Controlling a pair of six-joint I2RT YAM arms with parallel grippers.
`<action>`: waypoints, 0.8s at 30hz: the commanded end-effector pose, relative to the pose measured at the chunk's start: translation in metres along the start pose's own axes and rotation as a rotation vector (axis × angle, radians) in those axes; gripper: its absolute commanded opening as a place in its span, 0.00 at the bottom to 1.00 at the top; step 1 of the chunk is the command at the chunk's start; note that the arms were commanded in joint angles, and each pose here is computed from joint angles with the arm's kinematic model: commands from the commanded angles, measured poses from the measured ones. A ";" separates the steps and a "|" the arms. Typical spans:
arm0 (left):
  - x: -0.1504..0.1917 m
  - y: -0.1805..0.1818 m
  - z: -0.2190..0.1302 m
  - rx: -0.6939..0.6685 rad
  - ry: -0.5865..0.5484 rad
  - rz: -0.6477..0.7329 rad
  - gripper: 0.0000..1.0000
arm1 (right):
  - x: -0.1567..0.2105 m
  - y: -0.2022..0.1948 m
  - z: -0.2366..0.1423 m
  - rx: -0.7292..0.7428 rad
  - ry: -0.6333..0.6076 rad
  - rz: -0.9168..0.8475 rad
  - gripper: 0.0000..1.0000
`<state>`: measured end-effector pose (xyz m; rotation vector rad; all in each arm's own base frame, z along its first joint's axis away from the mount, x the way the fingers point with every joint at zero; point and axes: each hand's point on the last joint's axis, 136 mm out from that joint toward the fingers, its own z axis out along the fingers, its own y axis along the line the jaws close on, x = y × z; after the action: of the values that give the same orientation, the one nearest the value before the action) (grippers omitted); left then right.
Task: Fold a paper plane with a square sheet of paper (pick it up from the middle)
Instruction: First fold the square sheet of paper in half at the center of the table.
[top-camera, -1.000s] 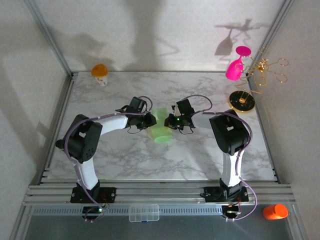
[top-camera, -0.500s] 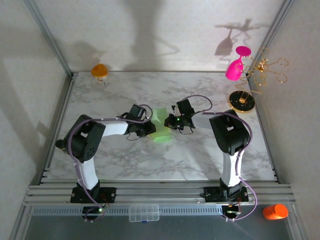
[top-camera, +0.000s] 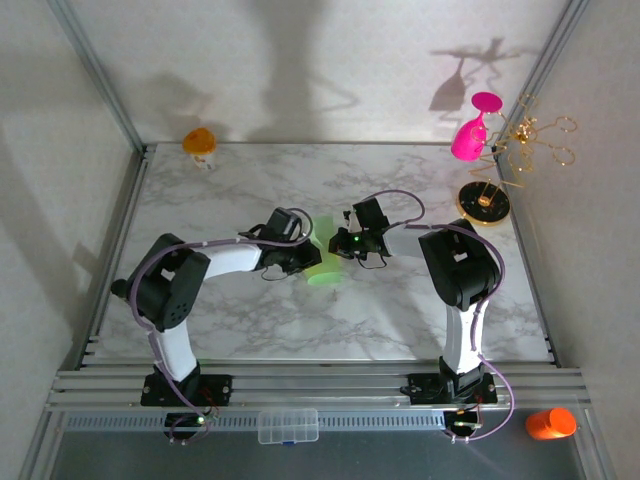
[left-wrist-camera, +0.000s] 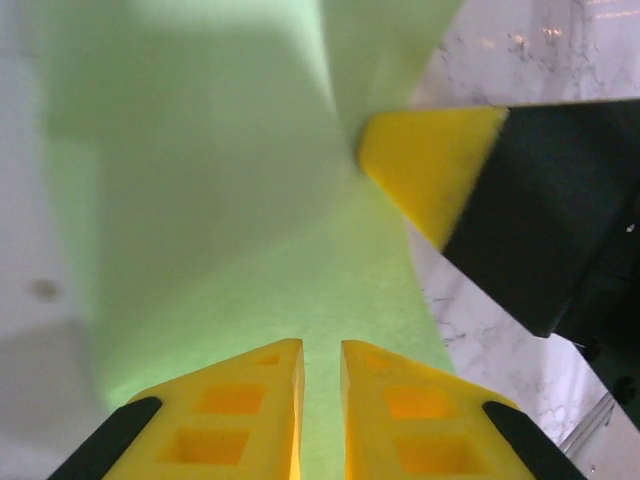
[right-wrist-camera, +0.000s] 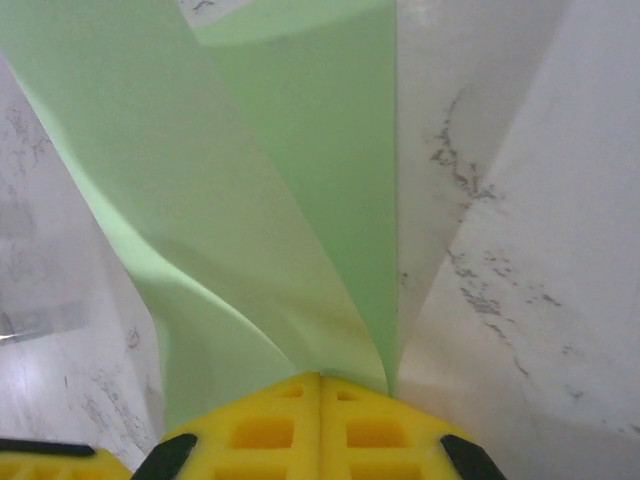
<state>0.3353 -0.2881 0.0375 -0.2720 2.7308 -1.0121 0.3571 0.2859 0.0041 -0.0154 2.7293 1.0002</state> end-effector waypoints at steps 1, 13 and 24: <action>0.006 0.015 0.012 -0.036 0.022 -0.052 0.17 | 0.089 -0.125 0.011 0.438 0.217 0.136 0.00; 0.036 0.070 -0.019 -0.143 0.021 -0.129 0.17 | 0.088 -0.127 0.012 0.445 0.225 0.126 0.00; 0.002 -0.007 -0.030 0.065 -0.061 -0.105 0.17 | 0.088 -0.128 0.012 0.450 0.223 0.125 0.00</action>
<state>0.3114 -0.2582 0.0421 -0.4455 2.7157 -1.0222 0.3572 0.2860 0.0035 -0.0188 2.7342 0.9973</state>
